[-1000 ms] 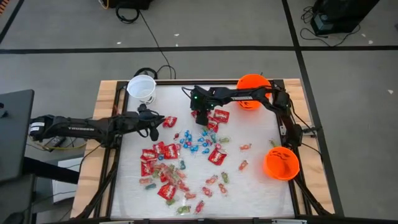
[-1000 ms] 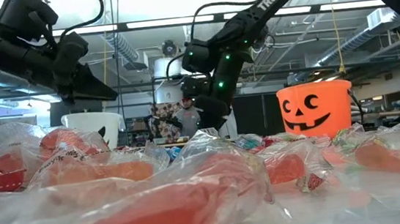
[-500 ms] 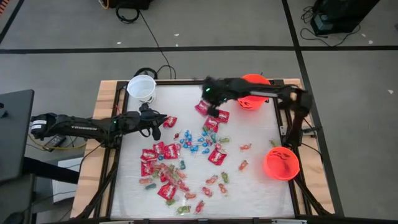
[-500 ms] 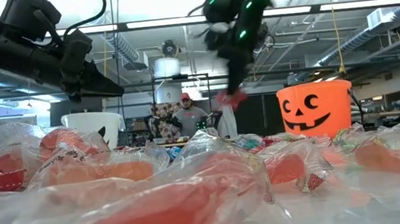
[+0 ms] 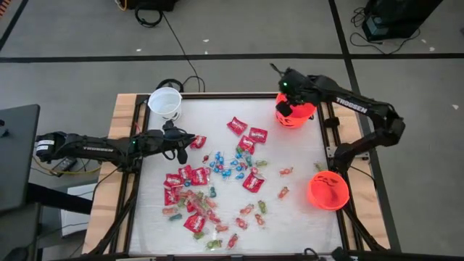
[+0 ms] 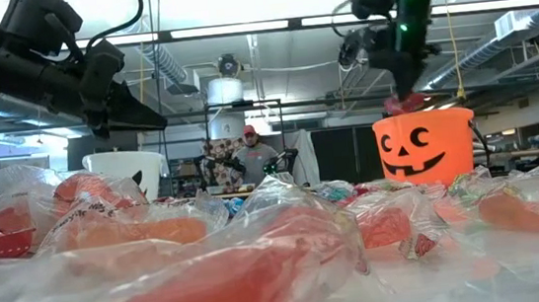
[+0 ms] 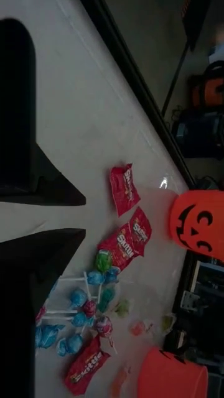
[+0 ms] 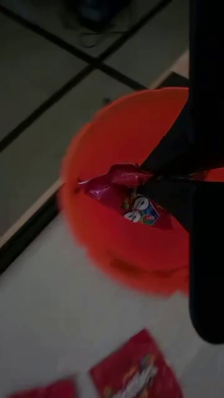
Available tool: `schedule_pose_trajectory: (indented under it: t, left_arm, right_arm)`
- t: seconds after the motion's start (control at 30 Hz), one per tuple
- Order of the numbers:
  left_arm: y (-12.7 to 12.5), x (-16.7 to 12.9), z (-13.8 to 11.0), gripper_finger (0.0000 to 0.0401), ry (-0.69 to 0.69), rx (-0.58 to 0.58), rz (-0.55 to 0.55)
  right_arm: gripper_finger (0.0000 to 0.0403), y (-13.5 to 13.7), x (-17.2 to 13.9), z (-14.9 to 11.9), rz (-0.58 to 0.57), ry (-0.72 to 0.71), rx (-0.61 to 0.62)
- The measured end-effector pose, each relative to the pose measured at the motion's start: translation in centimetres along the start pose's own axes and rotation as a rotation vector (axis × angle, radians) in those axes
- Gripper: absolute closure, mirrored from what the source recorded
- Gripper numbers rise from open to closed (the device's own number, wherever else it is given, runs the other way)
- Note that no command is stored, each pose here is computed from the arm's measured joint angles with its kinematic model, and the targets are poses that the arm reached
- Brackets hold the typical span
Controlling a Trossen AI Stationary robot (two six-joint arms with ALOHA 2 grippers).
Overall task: Sort candy by brand, put in halloween buckets
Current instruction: Put the red candy into the top orange bucket
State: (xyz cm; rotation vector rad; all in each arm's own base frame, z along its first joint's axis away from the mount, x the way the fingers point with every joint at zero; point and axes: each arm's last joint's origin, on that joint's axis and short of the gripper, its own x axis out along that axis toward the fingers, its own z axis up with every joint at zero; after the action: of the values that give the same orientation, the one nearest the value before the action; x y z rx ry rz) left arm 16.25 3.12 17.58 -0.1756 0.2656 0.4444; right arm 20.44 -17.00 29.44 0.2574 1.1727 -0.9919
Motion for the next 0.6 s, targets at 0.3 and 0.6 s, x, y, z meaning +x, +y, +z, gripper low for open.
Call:
schedule_pose_trajectory:
  t: [0.3, 0.6]
  left_arm:
    - [-0.1, 0.0, 0.3, 0.0325, -0.028, 0.008, -0.005]
    - [0.0, 0.0, 0.6, 0.0325, -0.059, 0.031, 0.006]
  right_arm:
    - [0.0269, -0.1, 2.9, -1.6, 0.035, 0.047, 0.024]
    - [0.0208, 4.4, -1.4, 0.9, 0.358, -0.331, -0.057]
